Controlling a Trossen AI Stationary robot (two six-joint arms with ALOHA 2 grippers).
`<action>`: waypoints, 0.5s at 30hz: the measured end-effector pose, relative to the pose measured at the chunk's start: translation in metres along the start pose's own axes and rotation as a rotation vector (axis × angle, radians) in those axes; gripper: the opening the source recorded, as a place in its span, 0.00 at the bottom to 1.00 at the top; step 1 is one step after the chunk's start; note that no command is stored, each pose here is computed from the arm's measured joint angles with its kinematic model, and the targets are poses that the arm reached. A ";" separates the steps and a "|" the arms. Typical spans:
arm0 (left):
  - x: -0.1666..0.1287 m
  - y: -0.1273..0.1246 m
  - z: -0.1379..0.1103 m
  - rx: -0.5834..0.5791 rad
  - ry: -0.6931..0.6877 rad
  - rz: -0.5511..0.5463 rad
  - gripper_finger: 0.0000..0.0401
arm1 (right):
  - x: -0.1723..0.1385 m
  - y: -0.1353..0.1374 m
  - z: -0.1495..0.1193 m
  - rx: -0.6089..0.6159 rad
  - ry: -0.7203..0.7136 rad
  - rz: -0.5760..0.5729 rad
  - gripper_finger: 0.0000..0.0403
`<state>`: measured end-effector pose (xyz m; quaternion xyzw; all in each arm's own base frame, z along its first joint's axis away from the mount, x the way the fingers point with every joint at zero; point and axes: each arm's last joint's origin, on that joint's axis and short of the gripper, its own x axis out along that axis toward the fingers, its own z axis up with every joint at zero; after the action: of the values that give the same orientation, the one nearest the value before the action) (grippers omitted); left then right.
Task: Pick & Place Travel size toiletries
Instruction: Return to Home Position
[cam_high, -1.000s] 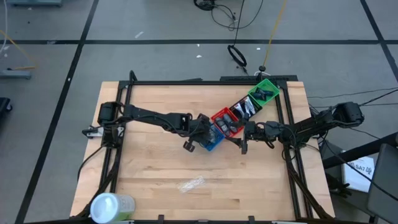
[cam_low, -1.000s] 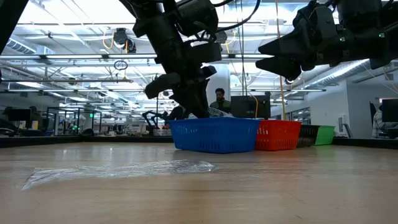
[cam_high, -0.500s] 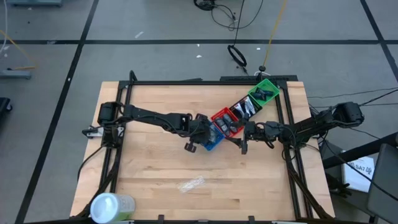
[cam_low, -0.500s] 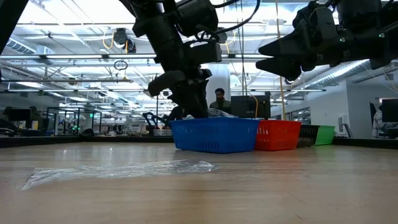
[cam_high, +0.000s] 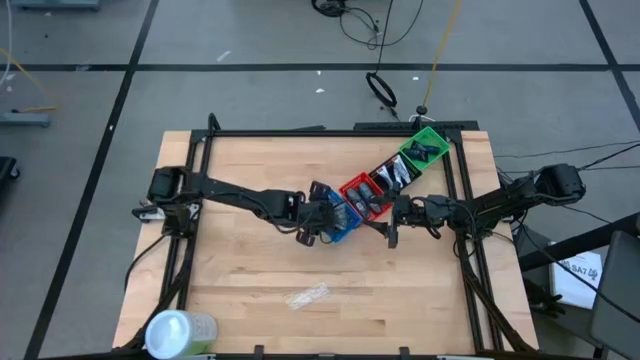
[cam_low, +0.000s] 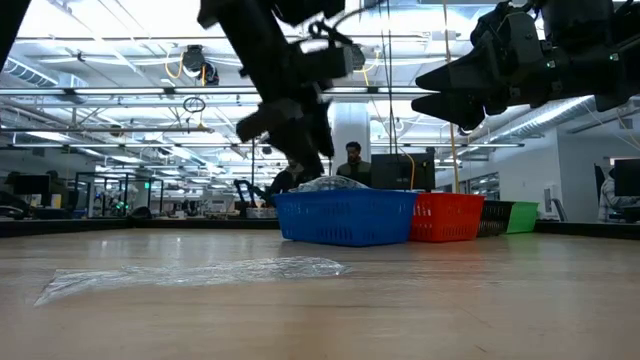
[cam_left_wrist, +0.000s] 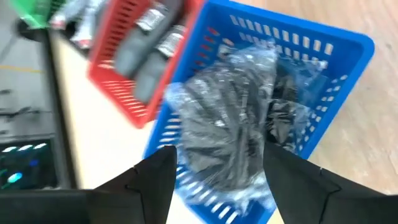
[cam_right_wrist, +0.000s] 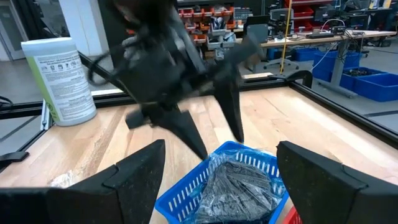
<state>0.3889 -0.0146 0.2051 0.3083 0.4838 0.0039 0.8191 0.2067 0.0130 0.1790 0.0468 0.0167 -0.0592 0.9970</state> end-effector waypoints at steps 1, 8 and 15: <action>-0.005 -0.001 0.002 -0.004 -0.001 0.024 0.59 | 0.000 0.000 0.000 0.000 0.001 0.000 0.73; -0.074 0.001 0.015 -0.075 -0.179 0.065 0.59 | 0.000 0.000 0.000 0.000 0.000 0.000 0.73; -0.176 0.026 -0.009 -0.232 -0.466 -0.105 0.59 | 0.000 0.000 0.000 0.019 -0.003 0.001 0.73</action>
<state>0.2952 -0.0428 0.3543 0.1794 0.2939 -0.0543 0.9373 0.2066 0.0130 0.1794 0.0561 0.0145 -0.0591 0.9966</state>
